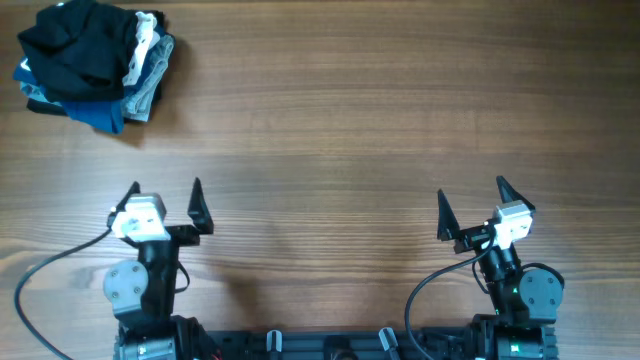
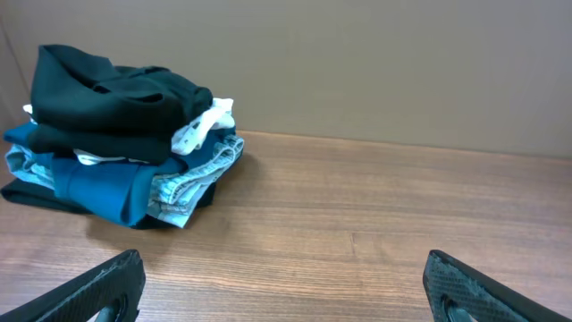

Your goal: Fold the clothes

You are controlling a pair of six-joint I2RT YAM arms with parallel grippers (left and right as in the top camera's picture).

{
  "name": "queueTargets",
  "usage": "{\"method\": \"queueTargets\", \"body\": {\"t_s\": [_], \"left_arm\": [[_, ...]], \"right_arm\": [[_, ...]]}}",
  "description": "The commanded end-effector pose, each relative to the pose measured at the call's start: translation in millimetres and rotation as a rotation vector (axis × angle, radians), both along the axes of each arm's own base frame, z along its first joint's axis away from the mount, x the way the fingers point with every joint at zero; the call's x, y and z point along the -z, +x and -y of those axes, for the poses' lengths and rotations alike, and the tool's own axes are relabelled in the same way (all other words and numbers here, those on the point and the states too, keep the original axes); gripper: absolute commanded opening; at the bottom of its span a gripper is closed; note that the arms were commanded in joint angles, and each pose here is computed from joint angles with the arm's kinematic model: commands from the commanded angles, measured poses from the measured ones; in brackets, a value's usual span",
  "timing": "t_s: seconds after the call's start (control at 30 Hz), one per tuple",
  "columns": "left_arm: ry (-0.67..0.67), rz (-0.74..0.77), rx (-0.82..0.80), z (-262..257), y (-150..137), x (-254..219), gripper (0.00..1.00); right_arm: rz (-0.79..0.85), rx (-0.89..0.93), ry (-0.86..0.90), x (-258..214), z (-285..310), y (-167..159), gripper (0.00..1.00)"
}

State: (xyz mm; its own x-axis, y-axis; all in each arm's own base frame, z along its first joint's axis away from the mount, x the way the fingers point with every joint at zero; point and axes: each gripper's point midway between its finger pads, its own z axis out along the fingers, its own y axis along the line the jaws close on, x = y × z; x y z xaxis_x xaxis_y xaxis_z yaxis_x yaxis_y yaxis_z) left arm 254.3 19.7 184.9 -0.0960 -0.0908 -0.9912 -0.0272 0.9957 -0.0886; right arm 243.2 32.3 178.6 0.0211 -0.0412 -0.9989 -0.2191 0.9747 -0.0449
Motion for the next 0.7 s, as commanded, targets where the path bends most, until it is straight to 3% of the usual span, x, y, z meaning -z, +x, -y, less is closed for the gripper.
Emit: {"method": "queueTargets", "body": {"t_s": [0.0, 0.67], "left_arm": [[-0.004, 0.01, 0.023, 9, -3, 14, 1.0], [0.005, 0.036, 0.016, 10, -9, 25, 1.0]], "right_arm": [[0.004, 0.0, 0.017, -1, 0, 0, 1.0], [0.004, 0.0, 0.017, -1, 0, 0, 1.0]]}}
